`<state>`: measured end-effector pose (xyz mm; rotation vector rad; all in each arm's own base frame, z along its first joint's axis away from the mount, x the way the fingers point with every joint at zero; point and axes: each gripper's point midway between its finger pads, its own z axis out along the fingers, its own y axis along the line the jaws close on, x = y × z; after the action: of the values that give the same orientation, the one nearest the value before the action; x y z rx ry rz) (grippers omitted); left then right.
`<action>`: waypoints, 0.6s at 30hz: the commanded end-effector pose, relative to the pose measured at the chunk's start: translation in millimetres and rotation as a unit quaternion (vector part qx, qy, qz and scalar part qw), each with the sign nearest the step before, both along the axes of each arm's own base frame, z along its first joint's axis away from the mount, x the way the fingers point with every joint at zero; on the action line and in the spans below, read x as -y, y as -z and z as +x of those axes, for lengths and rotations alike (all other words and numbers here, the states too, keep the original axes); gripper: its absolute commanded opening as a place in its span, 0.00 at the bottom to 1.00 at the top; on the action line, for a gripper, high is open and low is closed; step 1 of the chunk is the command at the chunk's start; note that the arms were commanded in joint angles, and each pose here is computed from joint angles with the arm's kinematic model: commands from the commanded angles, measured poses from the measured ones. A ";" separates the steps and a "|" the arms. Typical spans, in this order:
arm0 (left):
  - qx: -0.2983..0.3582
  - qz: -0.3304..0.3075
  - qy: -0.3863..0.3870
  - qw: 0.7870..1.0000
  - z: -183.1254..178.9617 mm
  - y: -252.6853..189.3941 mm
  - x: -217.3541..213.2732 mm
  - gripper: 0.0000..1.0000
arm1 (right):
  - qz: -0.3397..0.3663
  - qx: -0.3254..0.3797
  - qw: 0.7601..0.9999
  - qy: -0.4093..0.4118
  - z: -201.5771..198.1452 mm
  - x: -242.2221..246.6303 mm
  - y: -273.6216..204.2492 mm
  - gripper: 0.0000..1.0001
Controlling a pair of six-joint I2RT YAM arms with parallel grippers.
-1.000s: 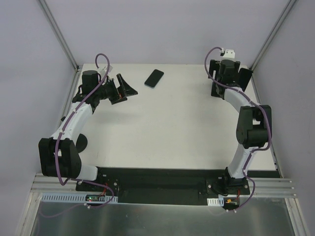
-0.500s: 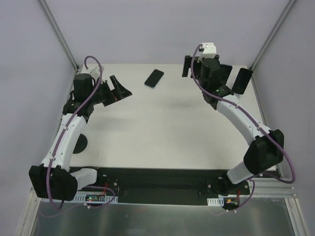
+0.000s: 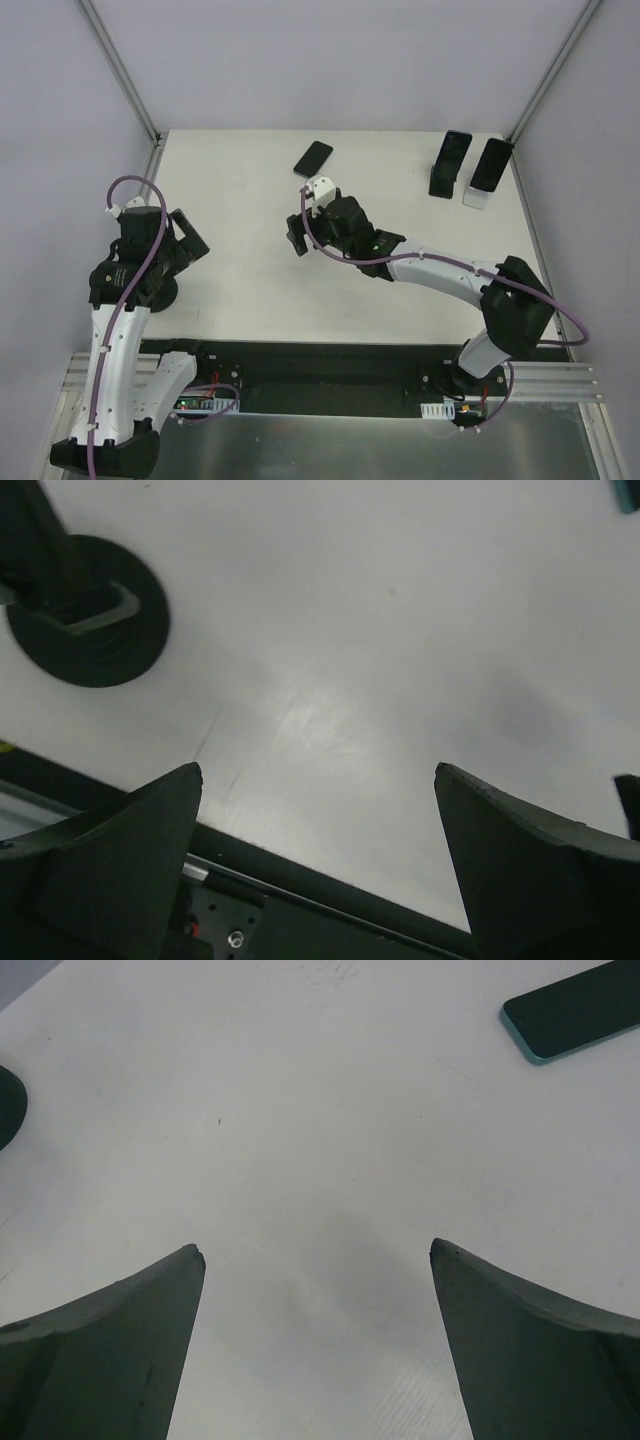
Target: Place the phone on the phone stand
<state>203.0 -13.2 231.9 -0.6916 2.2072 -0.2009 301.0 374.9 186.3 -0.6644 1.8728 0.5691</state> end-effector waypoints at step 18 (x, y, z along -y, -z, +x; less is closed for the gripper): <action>-0.081 0.047 -0.300 0.949 1.6 13.2 -109.0 0.96 | -0.021 0.062 0.998 -0.013 25.7 -8.5 -3.0 0.97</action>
<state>176.4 84.6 201.3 -1.3334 2.0998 0.3146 316.6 373.9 168.1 -0.7376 1.8489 0.4907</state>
